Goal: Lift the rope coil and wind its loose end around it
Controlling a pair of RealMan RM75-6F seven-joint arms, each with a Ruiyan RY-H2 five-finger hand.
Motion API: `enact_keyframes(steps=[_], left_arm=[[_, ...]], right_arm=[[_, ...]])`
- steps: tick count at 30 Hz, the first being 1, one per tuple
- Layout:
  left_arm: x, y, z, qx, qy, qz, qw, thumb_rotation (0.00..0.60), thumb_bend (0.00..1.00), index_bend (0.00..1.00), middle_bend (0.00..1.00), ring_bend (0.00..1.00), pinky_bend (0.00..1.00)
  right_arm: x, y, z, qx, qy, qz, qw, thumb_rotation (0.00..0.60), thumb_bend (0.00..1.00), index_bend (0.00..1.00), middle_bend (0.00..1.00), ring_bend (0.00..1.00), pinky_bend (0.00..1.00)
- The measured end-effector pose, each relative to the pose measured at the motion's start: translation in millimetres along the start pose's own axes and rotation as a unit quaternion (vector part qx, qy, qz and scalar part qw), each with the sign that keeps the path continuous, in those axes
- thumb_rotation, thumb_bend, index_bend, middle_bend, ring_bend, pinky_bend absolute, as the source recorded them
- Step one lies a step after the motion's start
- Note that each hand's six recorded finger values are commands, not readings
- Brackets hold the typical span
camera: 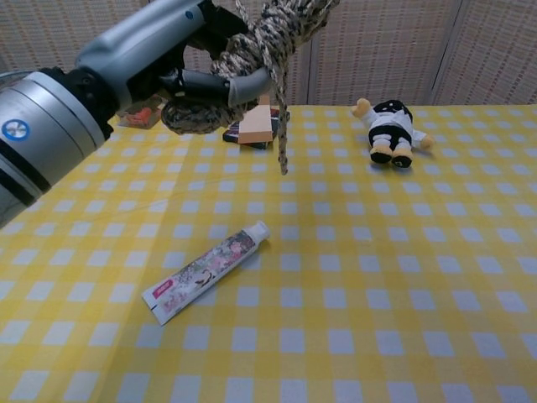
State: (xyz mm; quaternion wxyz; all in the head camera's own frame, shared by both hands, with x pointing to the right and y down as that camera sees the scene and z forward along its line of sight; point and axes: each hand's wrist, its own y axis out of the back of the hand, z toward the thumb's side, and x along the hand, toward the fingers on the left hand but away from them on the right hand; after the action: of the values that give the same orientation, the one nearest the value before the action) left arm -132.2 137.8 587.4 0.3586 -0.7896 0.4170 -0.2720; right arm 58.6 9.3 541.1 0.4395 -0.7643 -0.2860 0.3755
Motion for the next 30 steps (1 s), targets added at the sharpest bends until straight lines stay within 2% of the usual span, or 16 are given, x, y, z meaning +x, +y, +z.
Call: enact_keyframes(steps=[8, 16, 24, 30], left_arm=[[-6, 19, -8, -0.027, -0.011, 0.039, 0.9988, 0.351, 0.36, 0.77, 0.73, 0.51, 0.16], [-6, 41, -22, -0.04, 0.004, 0.069, 0.9968, 0.352, 0.36, 0.77, 0.73, 0.51, 0.16], [-2, 56, -36, -0.043, 0.027, 0.085, 0.9951, 0.351, 0.36, 0.77, 0.73, 0.51, 0.16], [2, 61, -43, -0.044, 0.047, 0.093, 0.9936, 0.354, 0.36, 0.77, 0.73, 0.51, 0.16]], right_arm=[[-1, -16, -34, -0.008, -0.039, 0.016, 0.9991, 0.6, 0.39, 0.61, 0.17, 0.0, 0.0], [10, -50, -63, -0.001, -0.061, 0.049, 0.9969, 0.6, 0.39, 0.61, 0.17, 0.0, 0.0], [27, -93, -81, 0.02, -0.066, 0.096, 0.993, 0.6, 0.39, 0.61, 0.17, 0.0, 0.0], [43, -121, -84, 0.04, -0.058, 0.132, 0.9888, 0.6, 0.39, 0.61, 0.17, 0.0, 0.0]])
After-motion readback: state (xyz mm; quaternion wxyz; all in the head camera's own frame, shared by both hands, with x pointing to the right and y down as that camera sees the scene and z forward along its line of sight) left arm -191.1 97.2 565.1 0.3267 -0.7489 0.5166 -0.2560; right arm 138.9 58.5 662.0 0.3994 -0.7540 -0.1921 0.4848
